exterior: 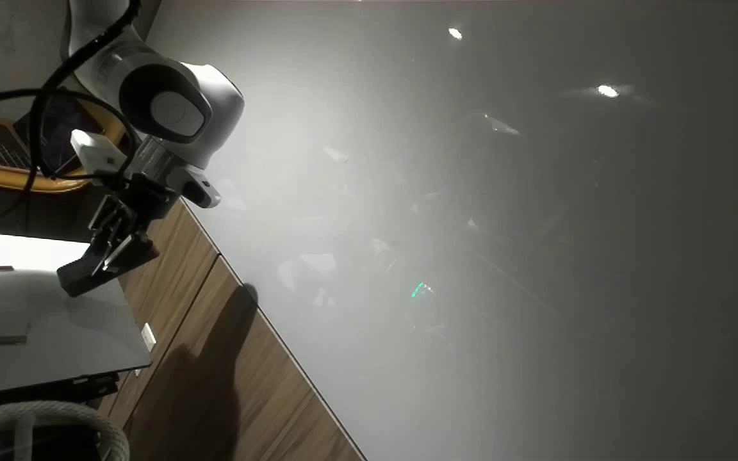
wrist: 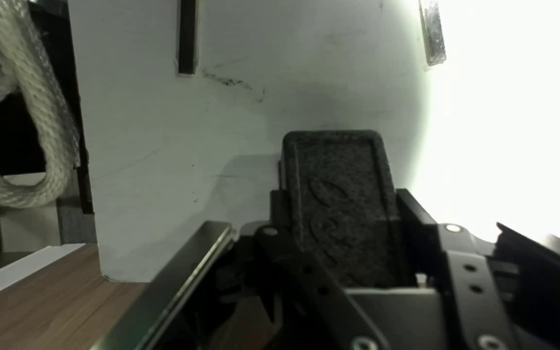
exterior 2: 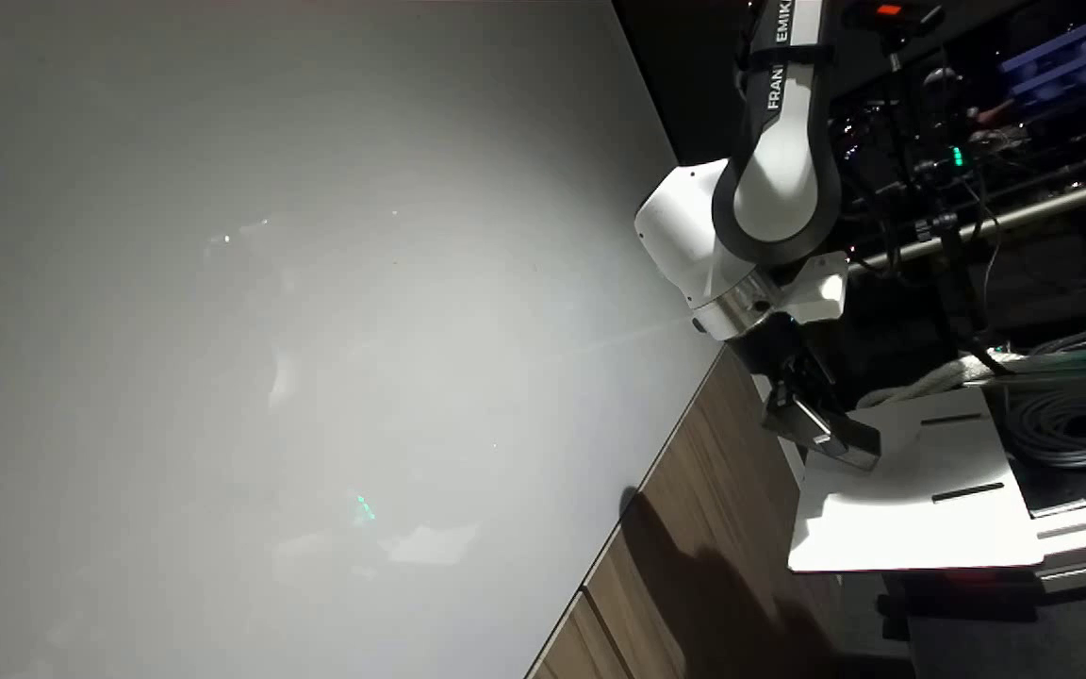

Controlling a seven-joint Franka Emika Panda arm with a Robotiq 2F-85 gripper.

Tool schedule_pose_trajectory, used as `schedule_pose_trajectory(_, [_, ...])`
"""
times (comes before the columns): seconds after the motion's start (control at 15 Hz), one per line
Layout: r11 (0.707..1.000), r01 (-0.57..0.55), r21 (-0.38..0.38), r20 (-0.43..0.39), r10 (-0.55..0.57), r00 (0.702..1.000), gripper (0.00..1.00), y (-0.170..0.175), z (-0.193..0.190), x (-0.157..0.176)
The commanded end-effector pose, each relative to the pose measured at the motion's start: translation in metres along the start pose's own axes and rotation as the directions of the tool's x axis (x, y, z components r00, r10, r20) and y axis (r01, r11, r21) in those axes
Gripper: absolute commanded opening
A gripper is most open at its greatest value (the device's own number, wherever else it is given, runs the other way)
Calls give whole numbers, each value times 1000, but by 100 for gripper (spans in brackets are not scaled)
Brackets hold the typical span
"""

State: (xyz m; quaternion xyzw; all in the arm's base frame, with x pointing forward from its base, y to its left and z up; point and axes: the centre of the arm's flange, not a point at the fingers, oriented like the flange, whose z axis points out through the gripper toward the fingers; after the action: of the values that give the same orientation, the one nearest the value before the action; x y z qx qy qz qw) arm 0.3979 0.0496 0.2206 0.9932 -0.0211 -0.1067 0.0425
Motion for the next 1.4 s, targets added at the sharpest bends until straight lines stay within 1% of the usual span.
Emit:
schedule_pose_trajectory(0.0, [1000, 6, 26, 0, -6, 1000, 29, 1, 2, 7])
schedule_pose_trajectory(1.33, [999, -4, 44, 3, 4, 1000, 29, 12, 4, 7])
